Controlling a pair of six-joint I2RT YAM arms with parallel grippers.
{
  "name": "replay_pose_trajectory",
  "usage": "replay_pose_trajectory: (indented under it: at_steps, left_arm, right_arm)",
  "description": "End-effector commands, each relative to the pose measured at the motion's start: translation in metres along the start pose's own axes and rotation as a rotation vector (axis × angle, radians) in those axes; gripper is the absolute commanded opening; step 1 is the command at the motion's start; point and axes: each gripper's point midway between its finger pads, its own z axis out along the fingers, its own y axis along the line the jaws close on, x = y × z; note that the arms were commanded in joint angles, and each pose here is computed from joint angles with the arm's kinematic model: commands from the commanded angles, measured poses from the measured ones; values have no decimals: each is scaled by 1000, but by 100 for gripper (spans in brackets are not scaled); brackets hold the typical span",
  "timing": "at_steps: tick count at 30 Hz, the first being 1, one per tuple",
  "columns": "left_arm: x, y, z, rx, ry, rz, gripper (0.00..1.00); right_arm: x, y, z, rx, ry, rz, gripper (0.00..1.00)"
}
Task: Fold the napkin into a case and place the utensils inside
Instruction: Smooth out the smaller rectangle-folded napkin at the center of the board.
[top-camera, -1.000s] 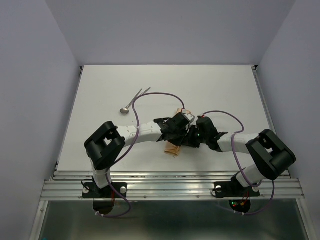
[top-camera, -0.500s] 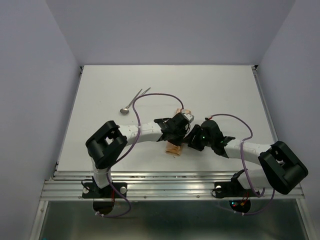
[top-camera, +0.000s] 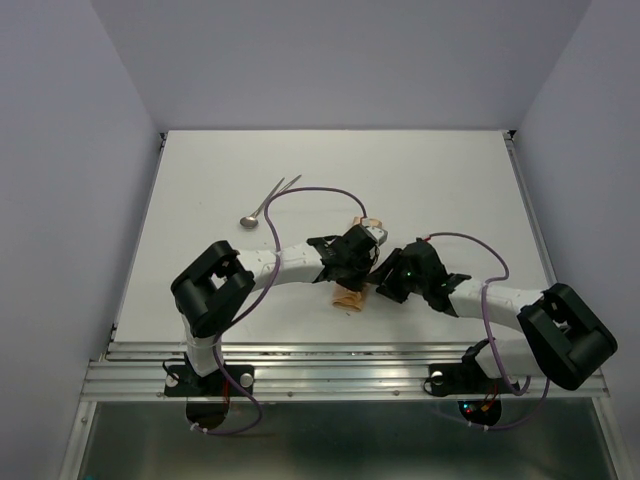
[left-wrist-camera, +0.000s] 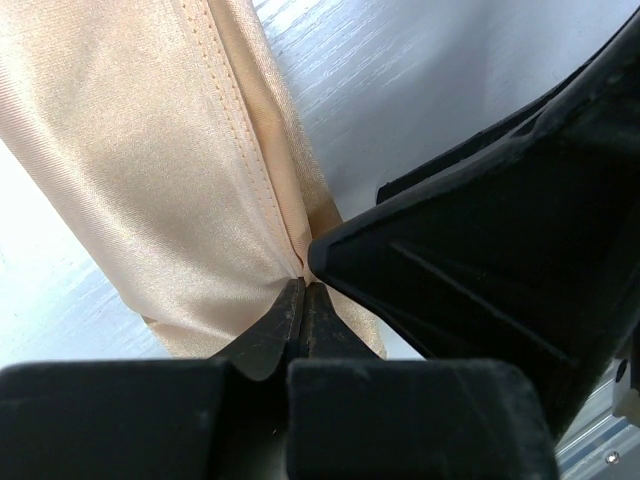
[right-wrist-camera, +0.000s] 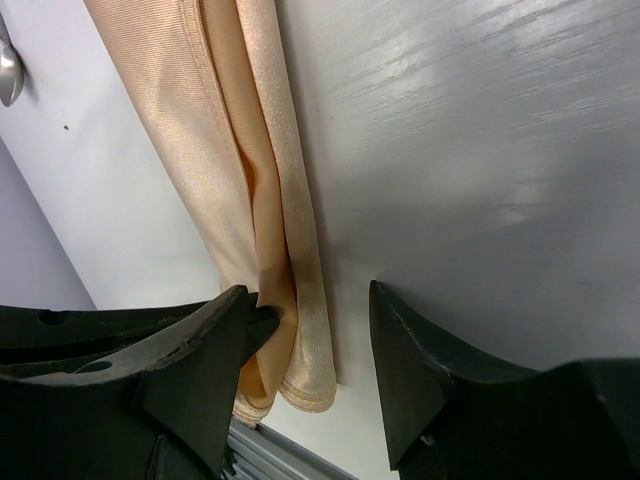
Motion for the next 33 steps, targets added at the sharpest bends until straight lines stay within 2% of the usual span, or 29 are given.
replay_pose_trajectory:
  at_steps: [1,16,22,33]
  left_arm:
    - [-7,-3,-4,24,-30,-5,0]
    - [-7,-5,-3,37,-31,-4,0]
    - [-11,-7,-3,40,-38,-8,0]
    - [-19,-12,-5,65,-57,-27,0]
  right_arm:
    - [-11,5,-2,-14,-61,41,57]
    - [-13,10,9,-14,-59,63,56]
    - [-4,8,21,-10,-7,66,56]
    - [4,-8,27,22,16,76,50]
